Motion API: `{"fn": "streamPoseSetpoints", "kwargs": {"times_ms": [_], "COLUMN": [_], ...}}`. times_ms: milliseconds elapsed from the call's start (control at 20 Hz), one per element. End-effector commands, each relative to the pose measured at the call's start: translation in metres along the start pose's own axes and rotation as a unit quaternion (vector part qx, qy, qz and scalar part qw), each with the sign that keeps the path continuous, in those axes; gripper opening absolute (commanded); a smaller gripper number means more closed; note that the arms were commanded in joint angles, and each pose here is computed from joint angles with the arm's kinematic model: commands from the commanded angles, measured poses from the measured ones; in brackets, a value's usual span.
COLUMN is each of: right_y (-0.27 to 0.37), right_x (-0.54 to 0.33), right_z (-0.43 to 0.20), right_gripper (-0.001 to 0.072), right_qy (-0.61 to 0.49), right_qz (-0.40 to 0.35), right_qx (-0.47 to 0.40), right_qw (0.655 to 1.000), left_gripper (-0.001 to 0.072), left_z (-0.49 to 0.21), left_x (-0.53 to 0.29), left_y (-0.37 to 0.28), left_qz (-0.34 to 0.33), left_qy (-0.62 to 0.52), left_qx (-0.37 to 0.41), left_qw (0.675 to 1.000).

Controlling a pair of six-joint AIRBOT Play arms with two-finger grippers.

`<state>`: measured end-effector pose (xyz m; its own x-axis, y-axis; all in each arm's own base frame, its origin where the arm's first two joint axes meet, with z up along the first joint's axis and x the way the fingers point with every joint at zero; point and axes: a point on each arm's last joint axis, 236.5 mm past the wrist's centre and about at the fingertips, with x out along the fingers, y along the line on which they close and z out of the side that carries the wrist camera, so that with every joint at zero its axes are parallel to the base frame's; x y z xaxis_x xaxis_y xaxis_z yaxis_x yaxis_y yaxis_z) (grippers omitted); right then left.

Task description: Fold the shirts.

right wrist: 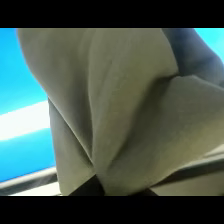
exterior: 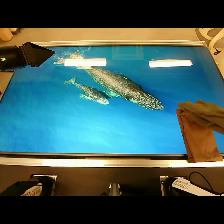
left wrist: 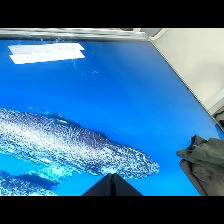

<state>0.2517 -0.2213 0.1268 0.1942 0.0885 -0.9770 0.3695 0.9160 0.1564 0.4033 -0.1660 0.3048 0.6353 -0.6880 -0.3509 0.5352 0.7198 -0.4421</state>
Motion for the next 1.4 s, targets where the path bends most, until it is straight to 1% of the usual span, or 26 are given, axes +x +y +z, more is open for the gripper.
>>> {"fn": "streamPoseSetpoints", "kwargs": {"times_ms": [0, 300, 400, 700, 750, 800, 850, 900, 1000, 1100, 1200, 1250, 1300, 1350], "right_y": [-0.02, -0.019, -0.024, -0.028, -0.03, -0.03, -0.03, -0.031, -0.036, -0.049, -0.054, -0.048, -0.033, -0.007], "right_x": [0.018, 0.078, 0.093, 0.117, 0.117, 0.117, 0.116, 0.112, 0.094, 0.064, 0.024, -0.002, -0.025, -0.046], "right_z": [-0.043, -0.076, -0.078, -0.092, -0.093, -0.092, -0.092, -0.09, -0.083, -0.061, -0.01, 0.023, 0.055, 0.085], "right_gripper": [0.0022, 0.0023, 0.0023, 0.0024, 0.011, 0.0425, 0.0716, 0.07, 0.07, 0.0697, 0.0686, 0.0686, 0.0685, 0.0685], "right_qy": [0.072, 0.111, 0.109, 0.127, 0.128, 0.125, 0.125, 0.121, 0.117, 0.081, -0.016, -0.078, -0.135, -0.188], "right_qz": [-0.043, -0.027, -0.034, -0.037, -0.041, -0.042, -0.041, -0.042, -0.056, -0.092, -0.128, -0.148, -0.164, -0.175], "right_qx": [0.024, 0.035, 0.035, 0.041, 0.04, 0.04, 0.032, 0.017, -0.008, -0.021, -0.058, -0.088, -0.124, -0.17], "right_qw": [0.996, 0.993, 0.993, 0.99, 0.99, 0.991, 0.991, 0.992, 0.992, 0.992, 0.99, 0.982, 0.969, 0.951], "left_gripper": [0.0025, 0.0025, 0.0025, 0.0025, 0.0025, 0.0025, 0.0025, 0.0025, 0.0025, 0.0025, 0.0023, 0.0022, 0.0021, 0.0021], "left_z": [0.0, 0.0, 0.0, 0.001, 0.002, 0.002, 0.003, 0.004, 0.008, 0.01, 0.009, 0.008, 0.005, -0.005], "left_x": [0.0, 0.0, 0.0, 0.0, 0.0, 0.0, 0.0, 0.0, 0.0, 0.0, 0.002, 0.005, 0.011, 0.02], "left_y": [0.0, -0.001, -0.001, 0.0, 0.0, 0.0, 0.0, 0.001, 0.002, 0.003, 0.005, 0.009, 0.019, 0.039], "left_qz": [-0.001, -0.001, -0.001, 0.0, 0.0, 0.001, 0.001, 0.002, 0.005, 0.007, 0.008, 0.012, 0.032, 0.076], "left_qy": [0.0, 0.0, -0.001, -0.002, -0.003, -0.004, -0.005, -0.008, -0.017, -0.021, -0.02, -0.017, -0.01, 0.016], "left_qx": [0.001, 0.001, 0.001, 0.001, 0.001, 0.001, 0.001, 0.001, 0.001, 0.001, -0.001, -0.001, 0.009, 0.024], "left_qw": [1.0, 1.0, 1.0, 1.0, 1.0, 1.0, 1.0, 1.0, 1.0, 1.0, 1.0, 1.0, 0.999, 0.997]}}
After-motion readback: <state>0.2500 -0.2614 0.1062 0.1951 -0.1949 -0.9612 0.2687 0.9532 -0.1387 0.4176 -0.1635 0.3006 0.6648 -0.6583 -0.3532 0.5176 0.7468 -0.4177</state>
